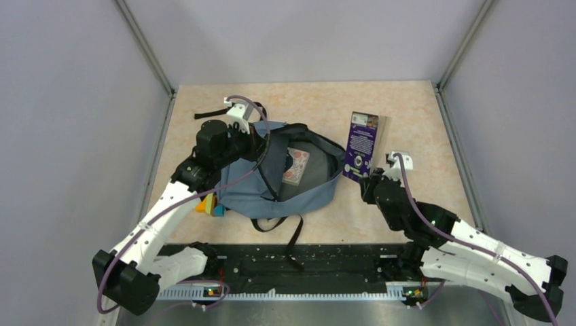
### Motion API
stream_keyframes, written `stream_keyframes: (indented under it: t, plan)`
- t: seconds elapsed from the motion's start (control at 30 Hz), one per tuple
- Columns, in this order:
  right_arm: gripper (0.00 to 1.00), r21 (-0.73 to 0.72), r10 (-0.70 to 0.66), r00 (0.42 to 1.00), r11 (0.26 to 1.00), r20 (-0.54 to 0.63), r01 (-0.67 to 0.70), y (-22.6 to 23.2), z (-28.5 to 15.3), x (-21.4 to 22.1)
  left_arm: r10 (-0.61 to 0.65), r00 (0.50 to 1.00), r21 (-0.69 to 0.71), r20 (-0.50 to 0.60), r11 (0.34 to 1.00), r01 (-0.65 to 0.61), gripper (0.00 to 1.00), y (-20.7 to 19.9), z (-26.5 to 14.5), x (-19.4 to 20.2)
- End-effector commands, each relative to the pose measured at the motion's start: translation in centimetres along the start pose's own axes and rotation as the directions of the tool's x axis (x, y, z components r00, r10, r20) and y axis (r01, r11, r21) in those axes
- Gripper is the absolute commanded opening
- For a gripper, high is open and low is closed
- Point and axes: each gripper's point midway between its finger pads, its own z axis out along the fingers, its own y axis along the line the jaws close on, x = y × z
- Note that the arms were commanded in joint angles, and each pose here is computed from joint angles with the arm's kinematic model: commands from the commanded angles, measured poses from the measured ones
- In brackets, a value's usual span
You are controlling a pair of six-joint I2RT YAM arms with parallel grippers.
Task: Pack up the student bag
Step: Place the book in the student bag.
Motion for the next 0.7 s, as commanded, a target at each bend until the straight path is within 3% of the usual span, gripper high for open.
stream_keyframes:
  t: [0.0,0.33,0.67]
  plan:
    - [0.00,-0.182,0.095,0.979,0.981,0.183,-0.061,5.5,-0.6,-7.4,0.031,0.996,0.058,0.088,0.998,-0.036,0.00,-1.5,-0.9,-2.0]
    - [0.00,-0.414,0.208,0.978,0.890,-0.007,-0.192,12.3,1.7,-2.9,0.054,0.991,0.104,0.120,0.992,-0.067,0.00,-2.4,-1.5,-2.7]
    - [0.00,-0.463,0.272,0.933,0.813,-0.235,-0.354,14.5,3.1,4.2,0.057,0.983,0.121,0.177,0.989,-0.079,0.00,-3.1,-2.3,-4.0]
